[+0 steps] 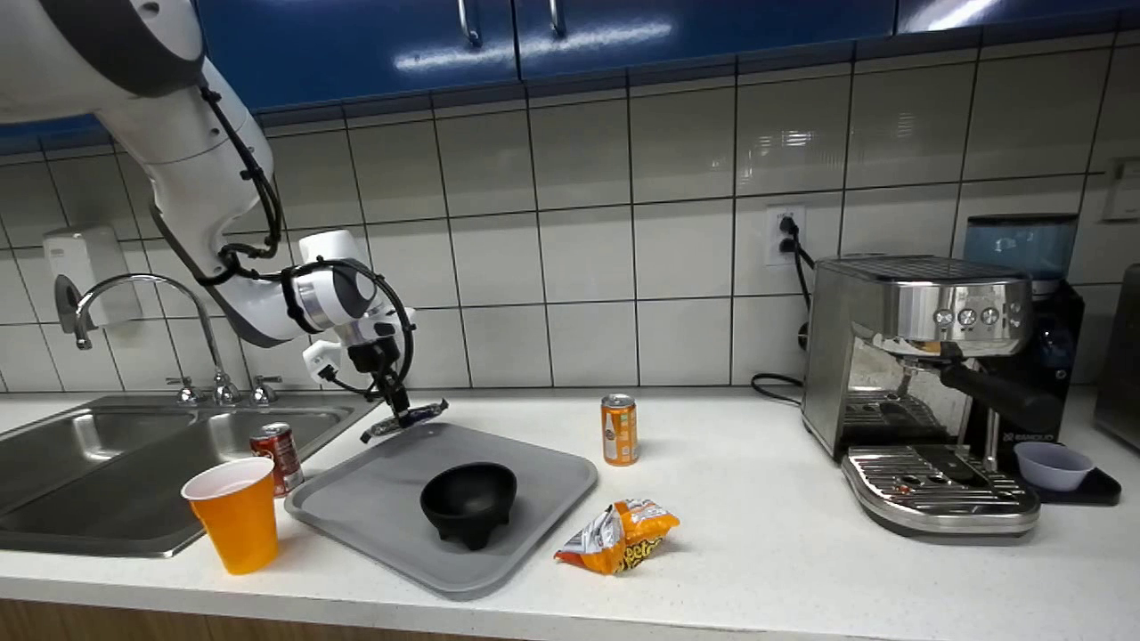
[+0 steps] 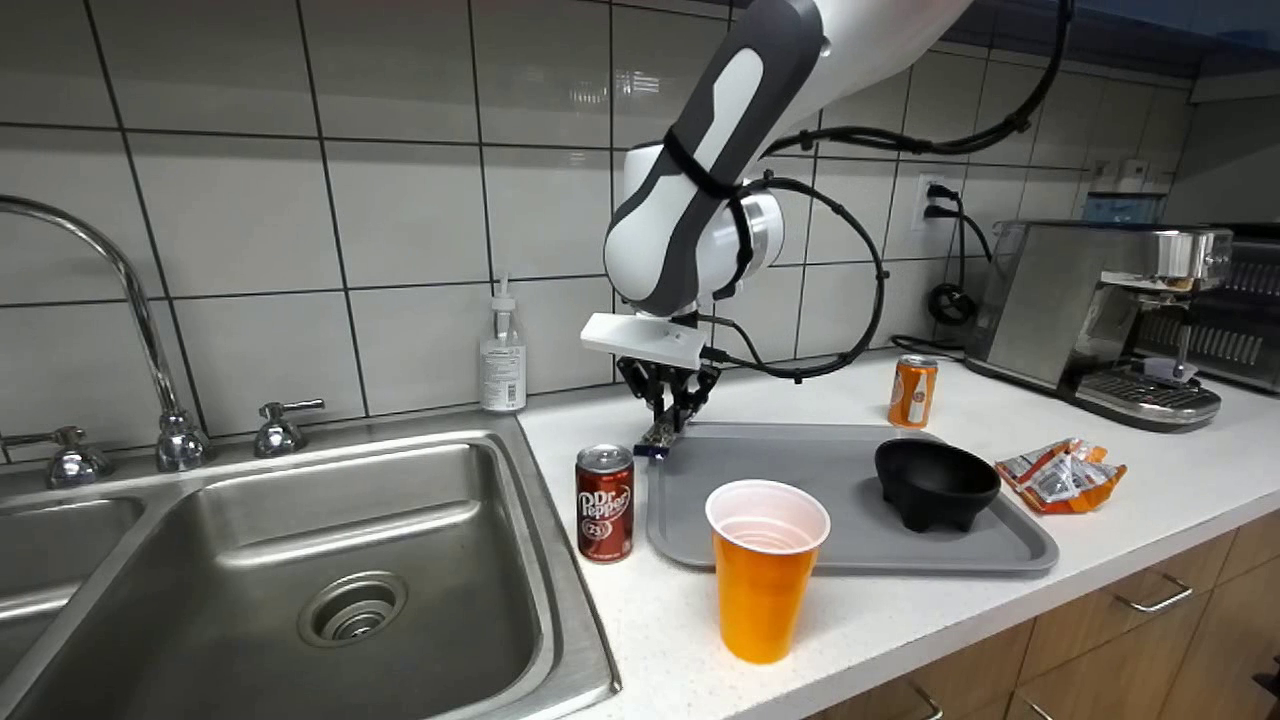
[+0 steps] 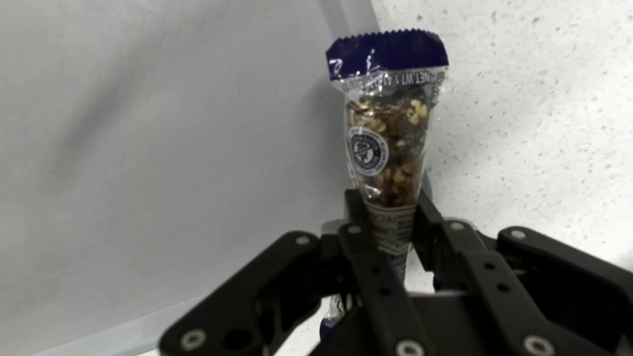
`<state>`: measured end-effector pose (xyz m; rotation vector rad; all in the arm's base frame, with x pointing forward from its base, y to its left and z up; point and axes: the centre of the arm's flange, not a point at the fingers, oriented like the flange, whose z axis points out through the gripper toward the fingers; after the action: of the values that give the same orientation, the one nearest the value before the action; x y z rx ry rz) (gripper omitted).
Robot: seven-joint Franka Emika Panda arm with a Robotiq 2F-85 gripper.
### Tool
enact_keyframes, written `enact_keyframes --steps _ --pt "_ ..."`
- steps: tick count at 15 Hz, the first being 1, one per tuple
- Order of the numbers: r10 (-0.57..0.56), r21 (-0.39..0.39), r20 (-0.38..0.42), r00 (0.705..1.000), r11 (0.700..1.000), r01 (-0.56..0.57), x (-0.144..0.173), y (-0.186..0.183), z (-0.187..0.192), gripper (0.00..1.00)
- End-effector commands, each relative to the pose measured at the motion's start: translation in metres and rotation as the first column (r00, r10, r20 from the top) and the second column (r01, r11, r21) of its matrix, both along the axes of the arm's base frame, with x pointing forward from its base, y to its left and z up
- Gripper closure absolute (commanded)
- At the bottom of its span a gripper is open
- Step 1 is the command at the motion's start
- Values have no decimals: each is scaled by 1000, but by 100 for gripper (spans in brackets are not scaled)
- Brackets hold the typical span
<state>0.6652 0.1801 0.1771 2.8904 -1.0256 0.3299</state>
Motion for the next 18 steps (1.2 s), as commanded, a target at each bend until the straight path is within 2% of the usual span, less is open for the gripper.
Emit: enact_keyframes --steps 1,17,18 --pt "46 -6 -14 999 999 -46 21 19 -2 94" --pt "214 22 -49 976 977 -213 37 70 -24 94" --pt "219 21 -50 974 976 -219 37 70 -24 61"
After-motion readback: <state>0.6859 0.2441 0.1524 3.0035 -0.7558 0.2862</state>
